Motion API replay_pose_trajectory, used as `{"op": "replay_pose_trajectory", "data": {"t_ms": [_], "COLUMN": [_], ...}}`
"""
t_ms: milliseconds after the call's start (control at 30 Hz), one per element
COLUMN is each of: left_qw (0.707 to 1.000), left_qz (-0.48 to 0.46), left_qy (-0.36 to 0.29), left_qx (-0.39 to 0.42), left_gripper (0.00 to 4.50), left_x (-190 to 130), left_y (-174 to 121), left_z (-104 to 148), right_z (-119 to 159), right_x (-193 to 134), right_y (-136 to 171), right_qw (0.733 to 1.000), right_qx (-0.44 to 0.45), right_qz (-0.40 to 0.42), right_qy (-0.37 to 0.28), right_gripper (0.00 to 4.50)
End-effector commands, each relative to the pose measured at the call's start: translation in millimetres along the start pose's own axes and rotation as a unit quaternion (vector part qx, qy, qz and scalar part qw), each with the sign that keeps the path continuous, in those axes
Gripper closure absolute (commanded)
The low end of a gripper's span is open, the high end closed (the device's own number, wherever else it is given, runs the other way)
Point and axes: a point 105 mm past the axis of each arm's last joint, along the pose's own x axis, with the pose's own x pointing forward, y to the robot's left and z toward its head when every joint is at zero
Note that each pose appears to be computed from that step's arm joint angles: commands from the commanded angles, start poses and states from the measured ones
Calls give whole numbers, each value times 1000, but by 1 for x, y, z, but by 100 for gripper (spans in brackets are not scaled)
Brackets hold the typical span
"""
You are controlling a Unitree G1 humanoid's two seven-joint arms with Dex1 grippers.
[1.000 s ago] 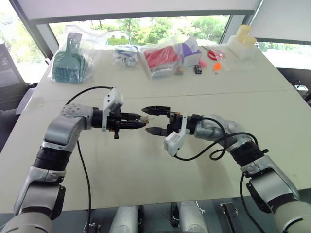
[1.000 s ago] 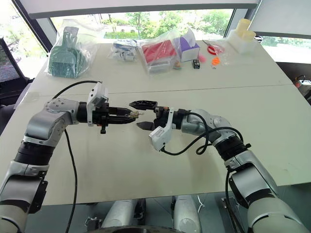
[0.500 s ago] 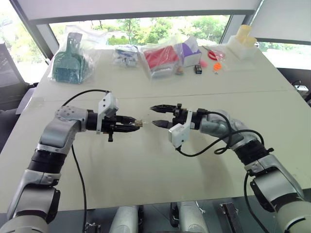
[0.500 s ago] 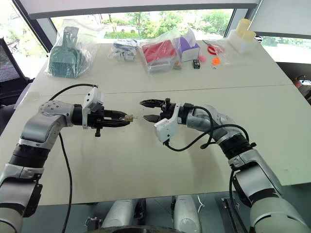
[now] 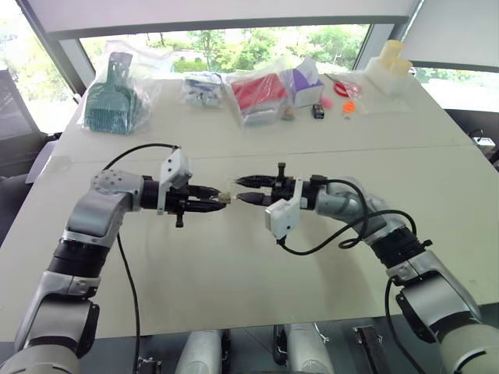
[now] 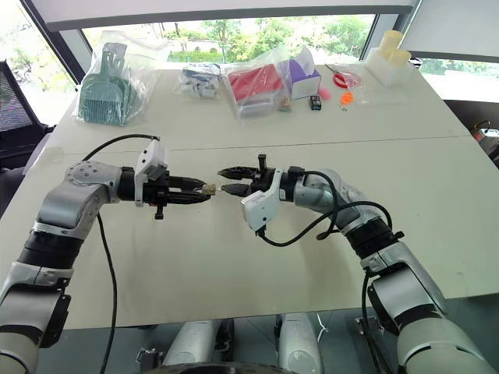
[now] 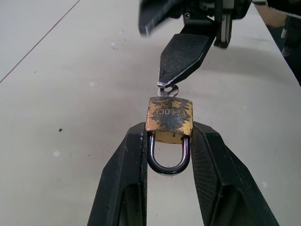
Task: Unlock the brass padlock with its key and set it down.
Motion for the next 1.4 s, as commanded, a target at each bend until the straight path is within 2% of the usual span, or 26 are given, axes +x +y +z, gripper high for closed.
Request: {"op": "replay_pose_trajectory", "data": {"t_ms": [33, 467, 600, 700, 733, 967, 1200, 1400], "left_qw": [1000, 999, 999, 999, 999, 999, 995, 987], "left_qz": [3, 2, 1, 0, 0, 2, 4, 11], "left_qy": [-16, -19, -19, -20, -20, -23, -1, 20], "left_qx": [26, 30, 32, 33, 34, 45, 104, 159], "left_gripper": [376, 376, 376, 376, 376, 376, 376, 376], "left_x": [-4, -3, -2, -1, 0, 1, 3, 5], "left_y": [2, 2, 2, 2, 2, 2, 0, -1], "left_z": [15, 18, 19, 19, 19, 20, 18, 15], "right_z": [1, 8, 11, 12, 12, 13, 4, 9], "right_x": [-2, 0, 2, 3, 3, 8, 9, 7], "right_y": [-2, 0, 0, 0, -1, -1, 2, -2], "right_qw": [1000, 1000, 1000, 1000, 1000, 999, 982, 962], "right_qx": [-16, -7, -4, 2, 2, 42, 177, 250], "right_qz": [5, 5, 7, 7, 7, 13, 63, 110], "right_qy": [0, -13, -18, -20, -20, -20, 2, -6], "right_gripper": [120, 120, 243, 410, 447, 447, 447, 447]}}
